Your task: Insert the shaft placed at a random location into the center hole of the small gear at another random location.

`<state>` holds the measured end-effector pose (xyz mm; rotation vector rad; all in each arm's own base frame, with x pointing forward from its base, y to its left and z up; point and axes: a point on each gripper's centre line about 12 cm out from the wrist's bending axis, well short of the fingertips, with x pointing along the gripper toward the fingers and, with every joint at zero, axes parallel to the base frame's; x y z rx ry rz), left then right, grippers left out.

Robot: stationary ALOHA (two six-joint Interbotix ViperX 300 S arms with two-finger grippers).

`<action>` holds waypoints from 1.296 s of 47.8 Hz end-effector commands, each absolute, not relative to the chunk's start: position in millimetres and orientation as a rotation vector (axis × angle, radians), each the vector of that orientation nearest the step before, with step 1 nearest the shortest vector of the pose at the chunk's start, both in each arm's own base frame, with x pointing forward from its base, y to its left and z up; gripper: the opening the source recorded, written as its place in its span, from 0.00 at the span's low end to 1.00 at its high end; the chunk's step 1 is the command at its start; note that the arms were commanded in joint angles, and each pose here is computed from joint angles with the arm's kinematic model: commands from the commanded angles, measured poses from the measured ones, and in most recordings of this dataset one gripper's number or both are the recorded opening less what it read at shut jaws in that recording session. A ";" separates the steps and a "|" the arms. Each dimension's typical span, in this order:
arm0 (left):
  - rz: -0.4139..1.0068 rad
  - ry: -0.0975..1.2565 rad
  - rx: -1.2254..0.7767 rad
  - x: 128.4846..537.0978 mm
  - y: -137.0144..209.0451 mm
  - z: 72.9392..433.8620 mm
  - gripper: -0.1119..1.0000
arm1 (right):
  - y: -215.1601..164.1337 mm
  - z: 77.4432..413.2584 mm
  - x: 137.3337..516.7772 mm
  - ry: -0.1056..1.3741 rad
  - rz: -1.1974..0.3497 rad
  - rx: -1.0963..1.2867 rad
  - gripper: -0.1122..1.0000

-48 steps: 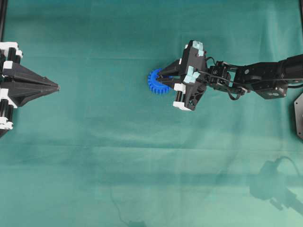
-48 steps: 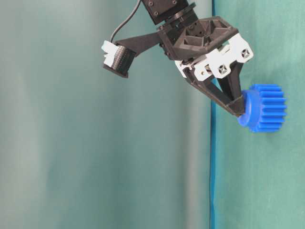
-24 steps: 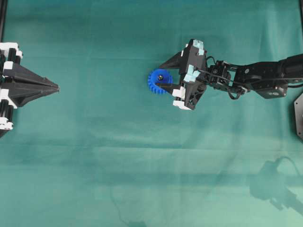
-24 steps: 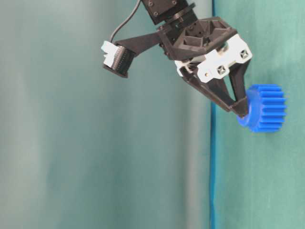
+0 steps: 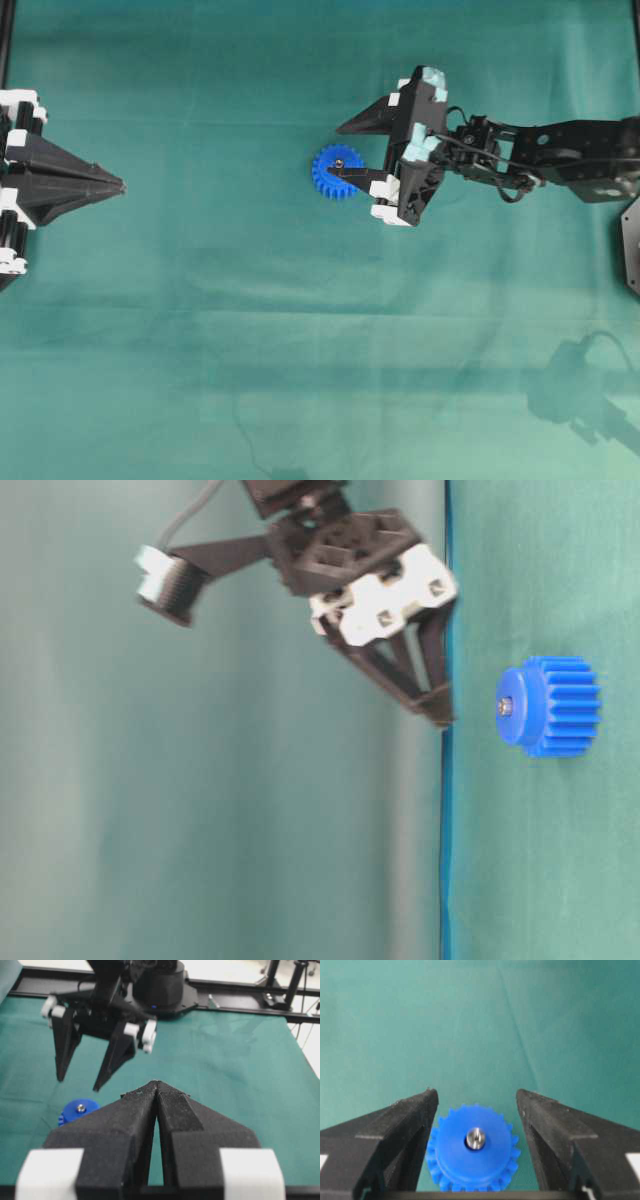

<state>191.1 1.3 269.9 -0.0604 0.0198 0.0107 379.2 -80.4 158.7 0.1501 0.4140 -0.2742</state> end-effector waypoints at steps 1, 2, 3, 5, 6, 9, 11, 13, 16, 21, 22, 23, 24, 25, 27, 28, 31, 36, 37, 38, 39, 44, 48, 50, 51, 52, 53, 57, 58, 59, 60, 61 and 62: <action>0.011 0.006 -0.062 192.1 1.4 274.5 0.10 | -79.0 187.0 378.4 0.356 -0.264 0.142 0.72; 0.012 0.004 -0.062 192.2 1.7 275.2 0.10 | -78.7 190.3 377.4 0.353 -0.263 0.142 0.72; 0.012 0.003 -0.062 191.9 1.7 275.5 0.10 | -78.3 193.0 376.6 0.352 -0.261 0.141 0.72; 0.011 0.001 -0.062 191.7 1.4 275.8 0.10 | -77.0 199.7 374.8 0.344 -0.255 0.139 0.72; 0.012 0.001 -0.062 191.7 1.7 275.8 0.10 | -76.7 203.5 374.1 0.340 -0.253 0.138 0.72; 0.011 0.003 -0.062 191.6 1.4 275.1 0.10 | -75.5 213.6 370.4 0.327 -0.248 0.134 0.72; 0.012 0.003 -0.062 191.6 1.7 275.1 0.10 | -74.9 218.6 368.8 0.320 -0.245 0.130 0.72; 0.011 0.003 -0.062 191.6 1.4 275.1 0.10 | -74.5 222.1 367.7 0.314 -0.243 0.129 0.72; 0.012 0.003 -0.062 191.6 1.7 275.1 0.10 | -74.0 225.7 365.6 0.308 -0.242 0.127 0.72; 0.012 0.003 -0.062 191.6 1.7 275.1 0.10 | -73.3 227.2 362.6 0.313 -0.240 0.127 0.72; 0.012 0.001 -0.062 191.7 1.7 275.8 0.10 | -72.9 228.3 361.5 0.314 -0.239 0.127 0.72; 0.012 0.003 -0.062 191.7 1.7 275.6 0.10 | -72.7 227.6 360.8 0.320 -0.239 0.128 0.72; 0.012 0.003 -0.062 191.6 1.7 275.1 0.10 | -72.4 227.7 359.6 0.323 -0.238 0.128 0.72; 0.013 0.001 -0.063 191.7 1.7 275.8 0.10 | -72.1 227.6 358.3 0.328 -0.238 0.129 0.72; 0.011 0.003 -0.062 191.7 1.4 275.6 0.10 | -71.3 227.7 354.9 0.334 -0.237 0.130 0.72; 0.012 0.003 -0.062 191.6 1.7 275.1 0.10 | -70.8 227.6 353.2 0.338 -0.236 0.131 0.72; 0.012 0.003 -0.062 191.7 1.7 275.6 0.10 | -67.9 227.2 344.9 0.350 -0.232 0.135 0.72; 0.012 0.003 -0.062 191.7 1.7 275.6 0.10 | -64.4 227.1 330.2 0.356 -0.229 0.139 0.72; 0.011 0.004 -0.062 191.6 1.4 274.9 0.10 | -63.8 226.7 326.9 0.358 -0.229 0.139 0.72; 0.011 0.004 -0.062 191.6 1.4 274.9 0.10 | -63.2 226.8 323.5 0.356 -0.230 0.142 0.72; 0.012 0.004 -0.062 191.6 1.7 274.9 0.10 | -62.5 226.8 320.1 0.356 -0.230 0.142 0.72; 0.012 0.004 -0.062 191.6 1.7 274.9 0.10 | -58.8 228.0 301.1 0.351 -0.228 0.144 0.72; 0.011 0.004 -0.062 191.6 1.4 274.9 0.10 | -56.0 229.1 288.3 0.355 -0.225 0.145 0.72; 0.012 0.004 -0.062 191.6 1.7 274.9 0.10 | -54.7 229.9 282.1 0.357 -0.224 0.148 0.72; 0.012 0.003 -0.062 191.4 1.7 275.2 0.10 | -53.6 230.7 279.3 0.357 -0.221 0.146 0.72; 0.011 0.003 -0.062 191.4 1.4 275.2 0.10 | -53.3 231.5 276.4 0.357 -0.221 0.147 0.72; 0.012 0.003 -0.062 191.4 1.7 275.2 0.10 | -52.7 231.8 273.7 0.358 -0.221 0.150 0.72; 0.012 0.004 -0.062 191.3 1.7 274.6 0.10 | -50.3 233.9 263.6 0.364 -0.216 0.152 0.72; 0.012 0.004 -0.062 191.3 1.7 274.6 0.10 | -49.7 234.4 261.2 0.365 -0.215 0.154 0.72; 0.013 0.004 -0.063 191.3 1.7 274.6 0.10 | -48.8 234.7 258.0 0.370 -0.214 0.155 0.72; 0.012 0.004 -0.062 191.3 1.7 274.6 0.10 | -48.3 235.3 255.9 0.371 -0.212 0.156 0.72; 0.012 0.004 -0.062 191.3 1.7 274.6 0.10 | -47.7 235.4 254.0 0.376 -0.211 0.155 0.72; 0.012 0.004 -0.062 191.3 1.7 274.6 0.10 | -47.3 236.2 252.4 0.377 -0.210 0.155 0.72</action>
